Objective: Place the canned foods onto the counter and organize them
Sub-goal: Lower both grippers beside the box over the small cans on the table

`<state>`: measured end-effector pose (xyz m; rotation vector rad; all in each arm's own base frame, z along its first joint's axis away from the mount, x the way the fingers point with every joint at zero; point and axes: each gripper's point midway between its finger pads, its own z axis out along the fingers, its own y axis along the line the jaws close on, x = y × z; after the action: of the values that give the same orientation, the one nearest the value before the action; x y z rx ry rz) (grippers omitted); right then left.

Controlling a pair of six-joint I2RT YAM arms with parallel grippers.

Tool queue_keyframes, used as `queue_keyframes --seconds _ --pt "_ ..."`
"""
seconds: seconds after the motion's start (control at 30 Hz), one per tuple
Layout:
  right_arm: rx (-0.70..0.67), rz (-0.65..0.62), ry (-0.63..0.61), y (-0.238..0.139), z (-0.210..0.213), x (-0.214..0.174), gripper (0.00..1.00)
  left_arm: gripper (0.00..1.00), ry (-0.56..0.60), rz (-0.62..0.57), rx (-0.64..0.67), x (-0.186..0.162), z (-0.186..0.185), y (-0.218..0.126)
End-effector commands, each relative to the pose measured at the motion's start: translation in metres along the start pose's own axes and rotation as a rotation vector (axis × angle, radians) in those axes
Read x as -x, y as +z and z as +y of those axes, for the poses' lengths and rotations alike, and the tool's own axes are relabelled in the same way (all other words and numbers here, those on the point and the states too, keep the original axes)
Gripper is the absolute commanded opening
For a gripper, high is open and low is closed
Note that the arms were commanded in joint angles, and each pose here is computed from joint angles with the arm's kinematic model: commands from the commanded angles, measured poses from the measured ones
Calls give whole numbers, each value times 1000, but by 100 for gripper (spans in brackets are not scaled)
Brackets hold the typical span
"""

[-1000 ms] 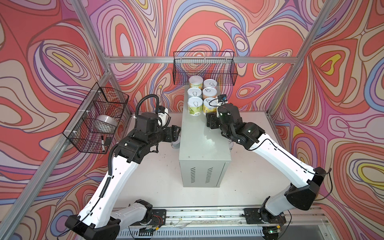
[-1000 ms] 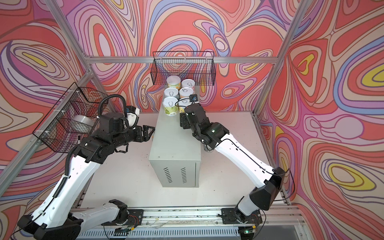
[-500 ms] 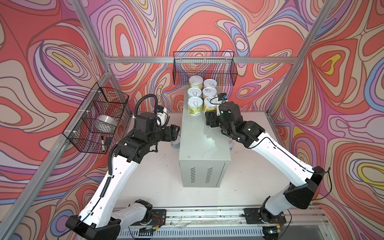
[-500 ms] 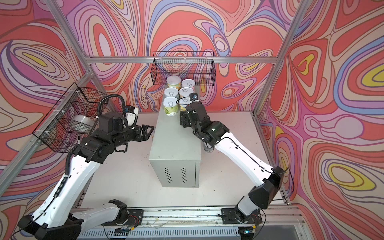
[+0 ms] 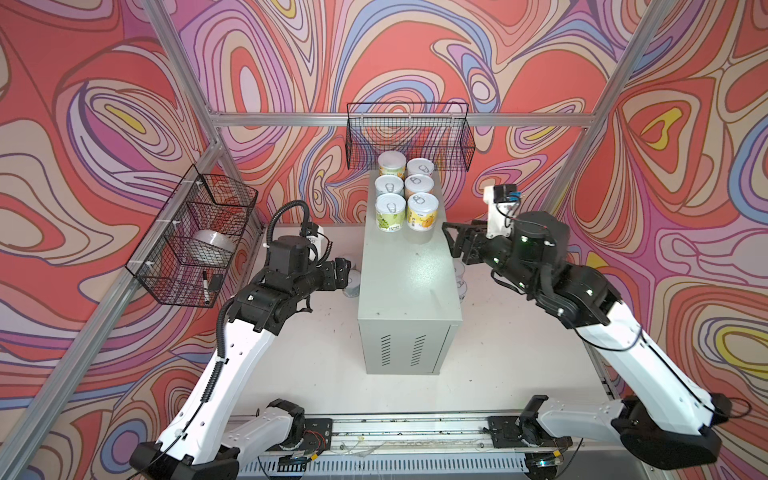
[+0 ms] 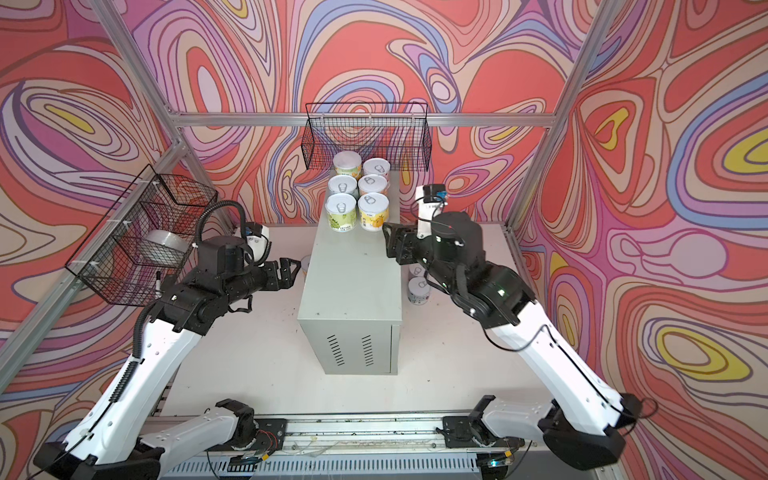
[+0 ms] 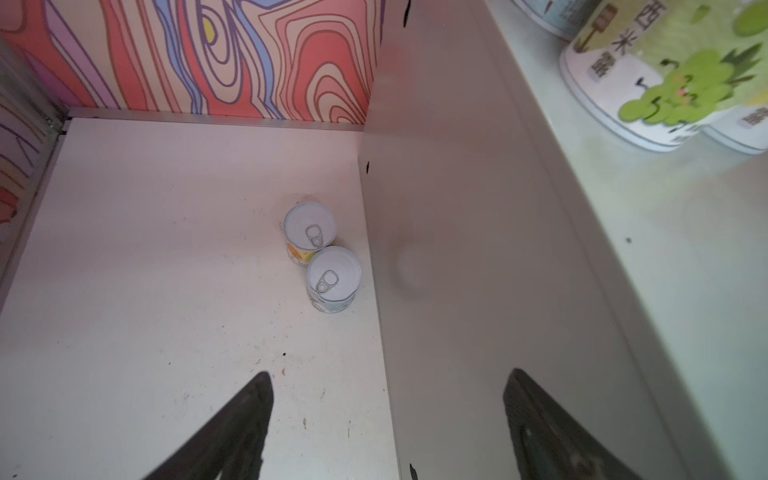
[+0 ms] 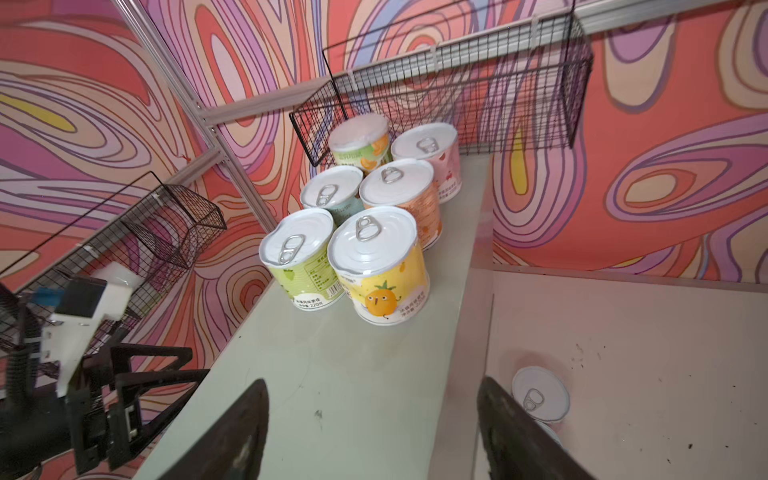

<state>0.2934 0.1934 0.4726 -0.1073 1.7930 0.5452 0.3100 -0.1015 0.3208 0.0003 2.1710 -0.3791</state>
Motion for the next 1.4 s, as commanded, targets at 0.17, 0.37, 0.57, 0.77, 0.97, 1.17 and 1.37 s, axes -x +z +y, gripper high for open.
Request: queue_keyframes --seconds 0.17,0.37,0.57,0.77,0.97,1.17,1.37 --pt "-171 105 164 13 -96 -48 84 91 -220 -24 -46 -1 34 5" --pt "-270 175 228 35 -146 -84 84 99 -282 -23 4 -19 52 18" --pt "-334 217 255 45 -175 -126 91 100 -377 22 45 -37 78 40" --pt "-452 263 232 50 -204 -160 94 100 -385 57 79 -51 88 51" --pt "-459 296 248 59 -212 -189 95 100 -443 71 69 -66 90 62" --pt "-465 335 255 65 -217 -207 96 100 -423 21 106 -75 93 59" --pt "-454 336 276 67 -217 -216 96 100 -352 76 134 -90 81 71"
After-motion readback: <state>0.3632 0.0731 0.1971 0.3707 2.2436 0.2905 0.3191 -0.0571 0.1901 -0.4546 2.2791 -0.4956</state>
